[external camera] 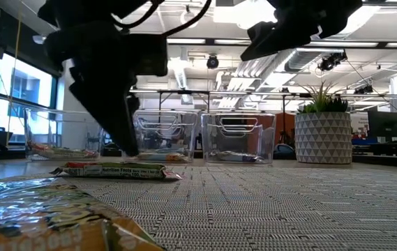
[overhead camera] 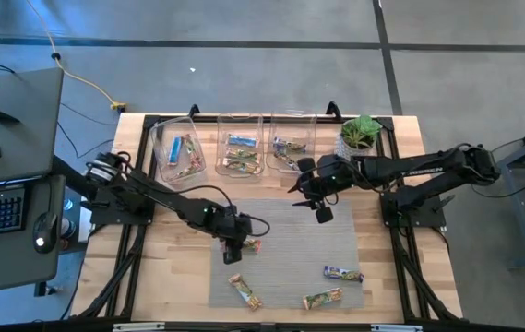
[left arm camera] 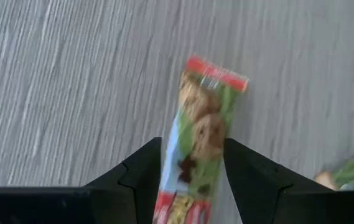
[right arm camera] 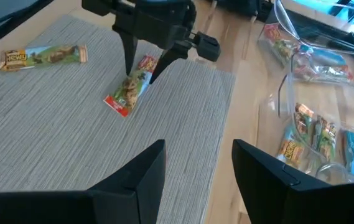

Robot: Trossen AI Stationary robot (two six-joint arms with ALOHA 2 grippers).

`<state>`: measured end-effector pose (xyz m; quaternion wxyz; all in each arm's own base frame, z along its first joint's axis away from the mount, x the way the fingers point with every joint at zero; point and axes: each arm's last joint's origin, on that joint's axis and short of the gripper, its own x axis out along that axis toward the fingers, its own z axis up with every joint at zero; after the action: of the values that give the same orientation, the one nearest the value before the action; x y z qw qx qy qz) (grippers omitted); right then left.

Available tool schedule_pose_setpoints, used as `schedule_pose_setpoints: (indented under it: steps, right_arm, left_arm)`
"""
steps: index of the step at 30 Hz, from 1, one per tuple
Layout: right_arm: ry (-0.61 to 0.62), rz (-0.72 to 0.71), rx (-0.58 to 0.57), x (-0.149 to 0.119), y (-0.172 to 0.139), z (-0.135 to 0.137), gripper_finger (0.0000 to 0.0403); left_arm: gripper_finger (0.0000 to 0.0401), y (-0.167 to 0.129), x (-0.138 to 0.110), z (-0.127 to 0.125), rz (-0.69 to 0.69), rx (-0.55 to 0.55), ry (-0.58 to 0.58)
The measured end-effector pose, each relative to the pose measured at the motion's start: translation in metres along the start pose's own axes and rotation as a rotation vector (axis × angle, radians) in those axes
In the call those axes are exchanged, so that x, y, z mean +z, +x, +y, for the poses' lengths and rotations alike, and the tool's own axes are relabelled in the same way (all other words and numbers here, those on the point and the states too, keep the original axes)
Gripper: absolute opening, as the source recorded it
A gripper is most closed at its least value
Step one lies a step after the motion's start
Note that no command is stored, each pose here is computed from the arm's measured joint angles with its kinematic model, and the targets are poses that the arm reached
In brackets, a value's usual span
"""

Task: Pick and place Granola Bars by type
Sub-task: Put the red granola bar into the left transparent bin

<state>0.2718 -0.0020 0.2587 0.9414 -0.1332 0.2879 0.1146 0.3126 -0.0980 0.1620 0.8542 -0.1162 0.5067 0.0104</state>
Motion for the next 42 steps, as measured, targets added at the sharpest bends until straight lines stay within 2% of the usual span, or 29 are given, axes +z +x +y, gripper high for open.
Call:
schedule_pose_setpoints:
  steps: [15, 22, 33, 42]
  right_arm:
    - [-0.002, 0.025, 0.009, -0.002, 0.0, 0.001, 0.0169]
    - [-0.019, 0.031, 0.012, -0.003, 0.0, 0.001, 0.0169]
    - [-0.013, 0.03, 0.012, -0.003, 0.0, 0.001, 0.0169]
    - [-0.013, 0.031, 0.012, -0.003, 0.0, 0.001, 0.0169]
  left_arm:
    - [0.0166, 0.022, -0.006, -0.001, 0.088, -0.055, 0.033]
    - [0.0166, 0.028, -0.009, 0.001, 0.096, -0.006, 0.072]
    - [0.0165, 0.029, -0.009, 0.001, 0.083, -0.008, 0.061]
    - [0.0118, 0.023, 0.003, -0.004, 0.069, -0.01, 0.057]
